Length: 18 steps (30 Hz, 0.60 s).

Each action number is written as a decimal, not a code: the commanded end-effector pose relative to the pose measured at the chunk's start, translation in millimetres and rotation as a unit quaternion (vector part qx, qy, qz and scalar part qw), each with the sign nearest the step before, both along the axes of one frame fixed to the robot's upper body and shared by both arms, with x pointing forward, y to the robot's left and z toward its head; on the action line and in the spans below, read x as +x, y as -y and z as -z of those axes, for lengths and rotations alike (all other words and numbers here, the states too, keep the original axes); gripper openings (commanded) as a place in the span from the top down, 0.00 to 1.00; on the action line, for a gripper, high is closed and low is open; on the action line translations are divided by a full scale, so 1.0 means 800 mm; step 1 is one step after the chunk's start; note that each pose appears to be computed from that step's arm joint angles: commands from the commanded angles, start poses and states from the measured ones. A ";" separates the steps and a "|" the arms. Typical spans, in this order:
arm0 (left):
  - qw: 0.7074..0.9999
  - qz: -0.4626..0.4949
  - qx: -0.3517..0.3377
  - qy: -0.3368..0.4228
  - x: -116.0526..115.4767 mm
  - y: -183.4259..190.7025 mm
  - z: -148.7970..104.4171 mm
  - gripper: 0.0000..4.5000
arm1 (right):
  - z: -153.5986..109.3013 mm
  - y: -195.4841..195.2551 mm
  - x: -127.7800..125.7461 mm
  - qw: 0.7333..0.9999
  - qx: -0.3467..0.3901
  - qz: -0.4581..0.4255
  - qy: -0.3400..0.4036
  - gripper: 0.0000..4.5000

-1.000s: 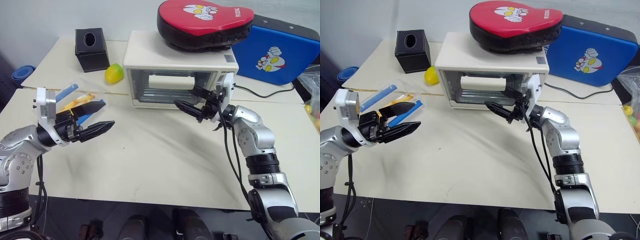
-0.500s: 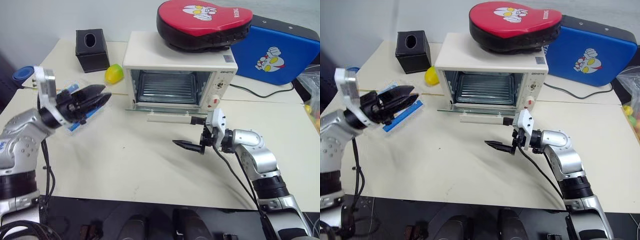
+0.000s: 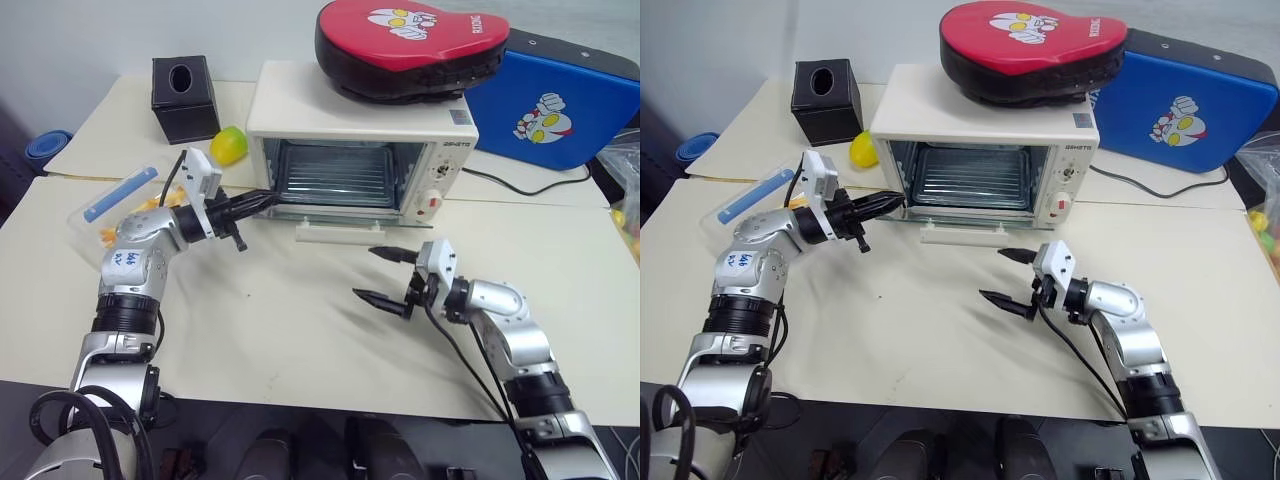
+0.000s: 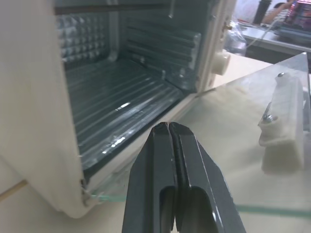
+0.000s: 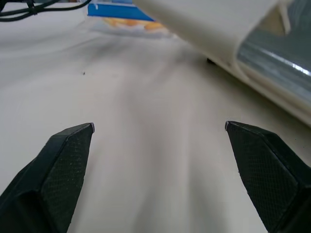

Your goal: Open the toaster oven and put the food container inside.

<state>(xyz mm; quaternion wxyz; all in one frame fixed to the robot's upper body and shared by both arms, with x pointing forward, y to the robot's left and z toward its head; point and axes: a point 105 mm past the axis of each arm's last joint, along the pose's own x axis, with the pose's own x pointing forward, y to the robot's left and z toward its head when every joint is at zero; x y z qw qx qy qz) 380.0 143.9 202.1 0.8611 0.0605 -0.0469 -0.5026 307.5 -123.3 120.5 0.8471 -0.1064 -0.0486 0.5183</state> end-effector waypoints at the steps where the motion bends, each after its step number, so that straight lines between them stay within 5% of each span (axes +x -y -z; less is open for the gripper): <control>1: 0.998 0.018 0.054 0.013 -0.013 0.006 0.023 0.99 | 0.009 0.040 -0.033 0.999 0.004 0.049 0.007 0.00; 7: 0.998 -0.023 0.050 0.006 -0.021 0.002 0.058 0.99 | -0.006 0.070 -0.071 0.991 0.049 0.127 0.008 0.00; 15: 0.998 -0.061 -0.007 0.014 -0.051 -0.010 0.073 0.99 | -0.049 0.063 -0.077 0.984 0.097 0.138 0.063 0.00; 18: 0.988 -0.125 -0.090 0.025 -0.064 -0.042 0.051 0.85 | -0.065 0.044 -0.070 0.984 0.114 0.108 0.078 0.00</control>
